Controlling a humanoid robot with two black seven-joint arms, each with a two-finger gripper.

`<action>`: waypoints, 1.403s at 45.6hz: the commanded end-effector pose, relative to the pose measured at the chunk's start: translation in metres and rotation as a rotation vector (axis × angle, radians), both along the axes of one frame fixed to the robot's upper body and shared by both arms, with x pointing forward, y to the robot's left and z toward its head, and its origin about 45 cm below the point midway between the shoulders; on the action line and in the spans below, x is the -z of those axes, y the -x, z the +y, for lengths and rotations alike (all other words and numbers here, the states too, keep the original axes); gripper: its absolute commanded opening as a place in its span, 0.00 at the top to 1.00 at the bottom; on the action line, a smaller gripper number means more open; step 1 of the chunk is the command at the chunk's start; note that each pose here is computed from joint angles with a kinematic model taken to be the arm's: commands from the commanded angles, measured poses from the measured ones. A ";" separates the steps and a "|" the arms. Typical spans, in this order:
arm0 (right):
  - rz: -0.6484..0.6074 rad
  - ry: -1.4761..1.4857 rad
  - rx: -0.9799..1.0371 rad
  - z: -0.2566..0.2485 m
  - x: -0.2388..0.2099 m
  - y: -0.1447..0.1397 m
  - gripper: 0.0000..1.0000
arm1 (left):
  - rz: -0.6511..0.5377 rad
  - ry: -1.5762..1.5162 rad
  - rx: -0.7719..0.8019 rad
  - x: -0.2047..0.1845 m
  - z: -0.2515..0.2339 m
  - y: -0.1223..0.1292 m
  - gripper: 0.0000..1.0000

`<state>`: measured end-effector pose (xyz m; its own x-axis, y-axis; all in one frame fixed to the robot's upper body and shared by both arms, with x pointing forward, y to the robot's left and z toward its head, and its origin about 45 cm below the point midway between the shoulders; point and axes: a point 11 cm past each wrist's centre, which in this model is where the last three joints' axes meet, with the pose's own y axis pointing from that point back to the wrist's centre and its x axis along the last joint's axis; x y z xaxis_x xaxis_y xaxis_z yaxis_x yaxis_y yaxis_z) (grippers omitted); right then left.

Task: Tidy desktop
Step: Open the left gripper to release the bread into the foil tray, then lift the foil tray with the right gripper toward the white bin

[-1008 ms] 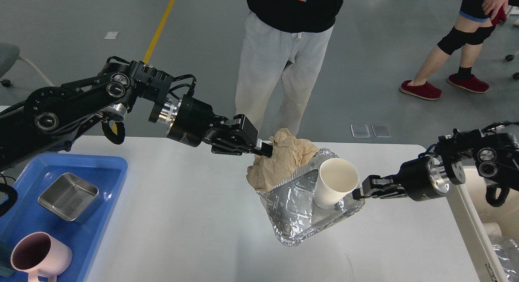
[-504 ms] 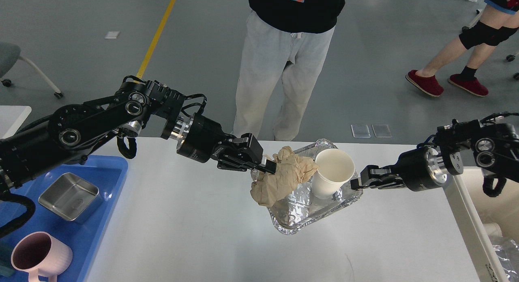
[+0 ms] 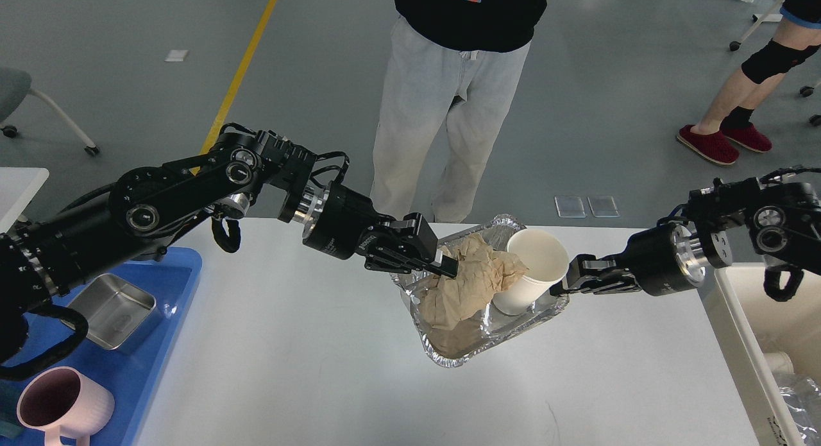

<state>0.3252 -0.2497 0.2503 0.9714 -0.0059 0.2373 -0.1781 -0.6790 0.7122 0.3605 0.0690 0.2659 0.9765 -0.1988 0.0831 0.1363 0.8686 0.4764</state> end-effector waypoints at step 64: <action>0.000 -0.002 0.109 -0.025 -0.002 -0.013 1.00 | -0.039 0.129 -0.112 -0.065 0.012 -0.037 0.24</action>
<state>0.3342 -0.2660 0.2519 0.9688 -0.0804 0.2343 -0.2268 -0.6680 0.7087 0.3904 0.0729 0.3182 0.9870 -0.1024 0.1235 0.0483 0.9238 0.3799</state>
